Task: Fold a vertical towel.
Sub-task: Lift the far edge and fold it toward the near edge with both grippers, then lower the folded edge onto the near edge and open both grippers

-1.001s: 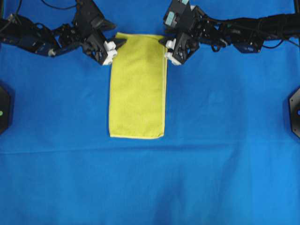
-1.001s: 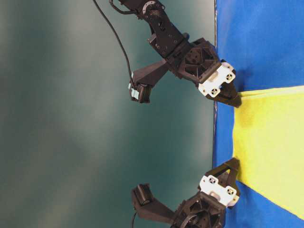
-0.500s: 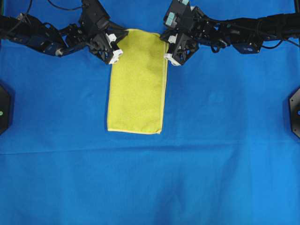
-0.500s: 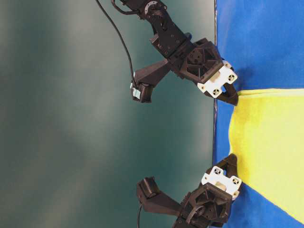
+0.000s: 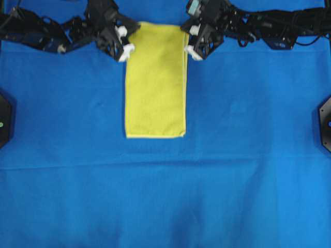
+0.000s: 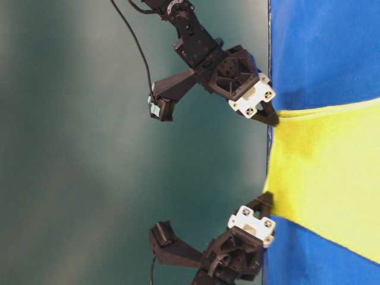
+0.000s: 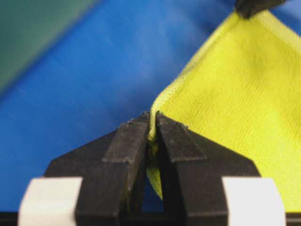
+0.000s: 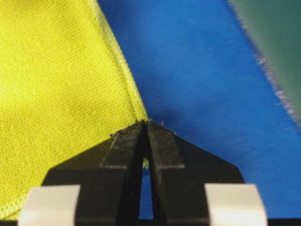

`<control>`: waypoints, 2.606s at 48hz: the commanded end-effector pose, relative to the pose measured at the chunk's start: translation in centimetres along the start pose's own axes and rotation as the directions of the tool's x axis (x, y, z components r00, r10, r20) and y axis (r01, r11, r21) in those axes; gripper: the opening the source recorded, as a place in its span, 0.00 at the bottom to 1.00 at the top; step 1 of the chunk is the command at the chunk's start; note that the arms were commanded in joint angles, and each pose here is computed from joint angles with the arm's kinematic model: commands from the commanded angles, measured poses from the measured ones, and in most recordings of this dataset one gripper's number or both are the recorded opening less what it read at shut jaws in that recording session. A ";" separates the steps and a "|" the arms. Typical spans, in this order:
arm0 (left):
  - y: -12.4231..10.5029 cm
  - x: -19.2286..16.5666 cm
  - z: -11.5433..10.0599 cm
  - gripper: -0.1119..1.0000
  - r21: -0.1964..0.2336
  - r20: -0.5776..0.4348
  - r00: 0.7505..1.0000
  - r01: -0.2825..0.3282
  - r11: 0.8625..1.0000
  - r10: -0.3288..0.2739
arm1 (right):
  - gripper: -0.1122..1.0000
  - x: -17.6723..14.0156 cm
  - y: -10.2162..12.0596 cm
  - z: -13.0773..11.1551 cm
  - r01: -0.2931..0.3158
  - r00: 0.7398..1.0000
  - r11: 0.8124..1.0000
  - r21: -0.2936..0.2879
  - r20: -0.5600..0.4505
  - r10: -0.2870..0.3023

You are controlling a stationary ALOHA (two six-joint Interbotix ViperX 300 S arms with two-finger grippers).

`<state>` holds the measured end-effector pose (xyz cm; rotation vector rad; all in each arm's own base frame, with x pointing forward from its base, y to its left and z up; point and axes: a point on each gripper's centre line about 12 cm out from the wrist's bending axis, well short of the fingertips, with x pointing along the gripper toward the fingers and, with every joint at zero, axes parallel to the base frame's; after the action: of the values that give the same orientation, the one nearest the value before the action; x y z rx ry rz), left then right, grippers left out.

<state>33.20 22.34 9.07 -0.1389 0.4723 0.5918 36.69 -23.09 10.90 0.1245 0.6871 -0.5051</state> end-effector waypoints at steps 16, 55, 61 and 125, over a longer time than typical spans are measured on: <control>0.8 0.1 3.1 0.14 0.017 0.064 0.998 -0.019 1.000 0.017 | 0.12 -1.7 -1.6 3.6 0.031 0.995 0.999 -0.020 0.097 -0.029; -8.4 -10.7 3.6 0.14 0.135 0.094 0.966 0.227 0.964 -0.241 | 0.12 -10.1 8.5 4.1 -0.153 0.977 0.973 -0.171 0.121 0.175; -10.4 -11.2 2.3 0.14 0.160 0.041 0.955 0.284 0.946 -0.293 | 0.12 -10.3 10.5 2.8 -0.198 0.974 0.960 -0.199 0.071 0.215; -16.8 -10.5 -4.5 0.55 0.189 -0.160 0.893 0.447 0.874 -0.421 | 0.66 -8.5 18.2 -2.8 -0.355 0.934 0.907 -0.227 -0.048 0.354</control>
<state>33.02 3.12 8.95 -0.0730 0.6156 0.1167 37.64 -4.02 11.98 0.0368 0.7404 -0.0974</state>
